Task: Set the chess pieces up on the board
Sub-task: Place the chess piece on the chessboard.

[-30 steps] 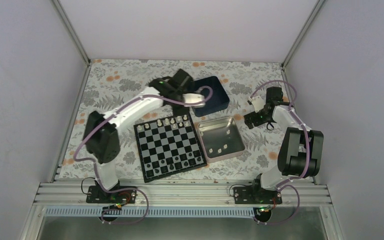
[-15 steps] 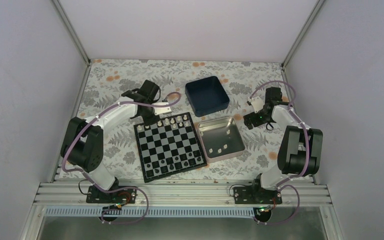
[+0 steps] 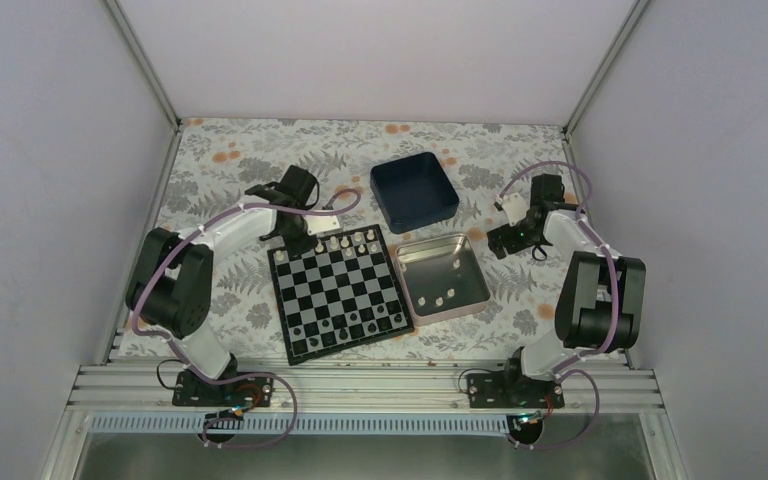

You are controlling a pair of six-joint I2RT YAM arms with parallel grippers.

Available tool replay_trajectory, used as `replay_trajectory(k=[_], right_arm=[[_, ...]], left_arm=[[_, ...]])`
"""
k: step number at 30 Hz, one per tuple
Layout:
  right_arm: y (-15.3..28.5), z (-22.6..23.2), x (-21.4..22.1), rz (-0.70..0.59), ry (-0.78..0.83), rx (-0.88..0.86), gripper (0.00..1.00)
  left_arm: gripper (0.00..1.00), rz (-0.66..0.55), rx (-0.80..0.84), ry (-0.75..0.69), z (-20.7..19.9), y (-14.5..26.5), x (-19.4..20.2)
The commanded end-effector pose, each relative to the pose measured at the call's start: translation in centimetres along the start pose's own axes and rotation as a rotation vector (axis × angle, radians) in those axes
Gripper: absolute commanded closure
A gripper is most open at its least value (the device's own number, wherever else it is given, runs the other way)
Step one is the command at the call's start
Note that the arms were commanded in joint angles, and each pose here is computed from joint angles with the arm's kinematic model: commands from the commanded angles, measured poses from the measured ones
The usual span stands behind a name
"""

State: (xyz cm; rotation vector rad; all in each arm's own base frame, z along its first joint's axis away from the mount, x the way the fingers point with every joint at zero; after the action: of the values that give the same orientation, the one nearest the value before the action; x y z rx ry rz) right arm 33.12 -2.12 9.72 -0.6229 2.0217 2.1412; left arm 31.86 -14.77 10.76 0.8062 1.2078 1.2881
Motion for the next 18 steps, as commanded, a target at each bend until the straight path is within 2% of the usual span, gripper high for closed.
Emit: replay_trajectory(k=[1,18], right_arm=[[-0.2,0.0,-0.3,0.0,-0.001,0.008,0.0],[-0.2,0.0,-0.3,0.001,0.001,0.011,0.0]], left_arm=[[0.89,-0.008,0.038,-0.009,-0.4,-1.2,0.1],[0.89,0.01,0.067,0.003,-1.0,-1.8,1.4]])
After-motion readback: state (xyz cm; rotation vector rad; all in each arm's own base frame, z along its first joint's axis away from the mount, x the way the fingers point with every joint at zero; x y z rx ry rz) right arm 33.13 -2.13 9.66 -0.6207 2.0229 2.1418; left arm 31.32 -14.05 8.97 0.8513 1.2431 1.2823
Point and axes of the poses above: each gripper's point midway between its finger pads, its own y axis back along the fingers, its own z axis along the line the jaws close on, x = y × z, the point moved 4 cm from there along y, back along the fingers, and after that the axes turned 13 degrees about -y, right-handed, at the moved point
